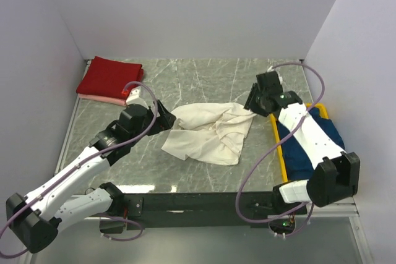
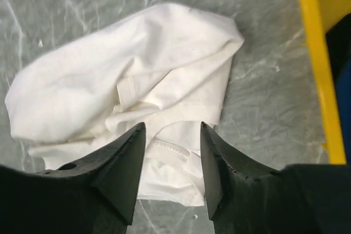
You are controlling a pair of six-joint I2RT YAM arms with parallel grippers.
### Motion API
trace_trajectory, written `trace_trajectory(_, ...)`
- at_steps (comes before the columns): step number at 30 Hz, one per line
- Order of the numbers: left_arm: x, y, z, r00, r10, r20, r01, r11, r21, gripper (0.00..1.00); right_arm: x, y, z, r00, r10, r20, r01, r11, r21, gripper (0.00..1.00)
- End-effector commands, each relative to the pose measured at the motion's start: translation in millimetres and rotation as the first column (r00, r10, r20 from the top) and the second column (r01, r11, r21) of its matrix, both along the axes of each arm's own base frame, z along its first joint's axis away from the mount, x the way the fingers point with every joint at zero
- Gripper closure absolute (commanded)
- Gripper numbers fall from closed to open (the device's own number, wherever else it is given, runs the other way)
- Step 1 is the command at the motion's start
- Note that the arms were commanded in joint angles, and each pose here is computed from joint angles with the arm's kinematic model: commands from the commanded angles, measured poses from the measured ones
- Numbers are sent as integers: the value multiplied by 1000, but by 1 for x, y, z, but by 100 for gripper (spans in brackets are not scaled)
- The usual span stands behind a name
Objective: Fold and stack the t-shirts
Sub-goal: Move the tshirt to the center of the board, then flatten the tshirt out
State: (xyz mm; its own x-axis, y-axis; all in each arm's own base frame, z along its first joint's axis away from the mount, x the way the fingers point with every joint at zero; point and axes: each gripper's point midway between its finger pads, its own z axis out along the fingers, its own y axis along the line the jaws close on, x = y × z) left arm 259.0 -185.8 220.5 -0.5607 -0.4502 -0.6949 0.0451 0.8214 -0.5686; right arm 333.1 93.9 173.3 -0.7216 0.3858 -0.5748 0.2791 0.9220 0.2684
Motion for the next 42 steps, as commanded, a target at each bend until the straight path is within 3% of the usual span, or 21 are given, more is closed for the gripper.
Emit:
trace_trajectory(1, 5, -11, -20, 999, -4, -50, 2, 999, -38, 11, -9, 26, 13, 986, 104, 131, -112, 992, 54, 47)
trace_trajectory(7, 4, 12, -77, 973, 176, -148, -182, 983, -30, 19, -79, 74, -43, 979, 190, 79, -198, 975, 104, 47)
trace_trajectory(10, 6, 10, -99, 964, 190, -185, -196, 981, -13, 23, -107, 118, -59, 959, 273, 81, -284, 936, 207, 47)
trace_trajectory(16, 8, -1, -147, 951, 170, -260, -169, 985, 27, 28, -117, 181, -63, 935, 347, 77, -355, 917, 183, 47)
trace_trajectory(22, 3, -4, -176, 941, 156, -301, -140, 987, 73, 33, -113, 218, -76, 927, 372, 44, -374, 918, 131, 39)
trace_trajectory(26, -3, -14, -185, 942, 121, -313, -102, 992, 78, 56, -106, 226, -93, 934, 358, 3, -358, 932, 55, 37)
trace_trajectory(30, -17, -29, -184, 947, 68, -314, -49, 997, 67, 95, -112, 212, -128, 938, 336, -82, -339, 941, -18, 38)
trace_trajectory(31, -19, -33, -182, 948, 57, -312, -42, 998, 56, 99, -114, 209, -133, 940, 329, -92, -333, 943, -26, 41)
trace_trajectory(34, -34, -51, -172, 954, -18, -300, 25, 999, 19, 99, -124, 191, -147, 941, 316, -125, -324, 945, -49, 51)
trace_trajectory(38, -54, -76, -150, 956, -125, -264, 123, 992, -24, 99, -133, 157, -156, 953, 269, -142, -284, 954, -99, 99)
trace_trajectory(40, -59, -79, -144, 955, -143, -261, 139, 990, -33, 99, -137, 135, -155, 961, 230, -150, -249, 961, -122, 100)
trace_trajectory(42, -59, -79, -131, 960, -144, -242, 134, 989, -56, 88, -139, 117, -144, 973, 196, -124, -213, 968, -137, 100)
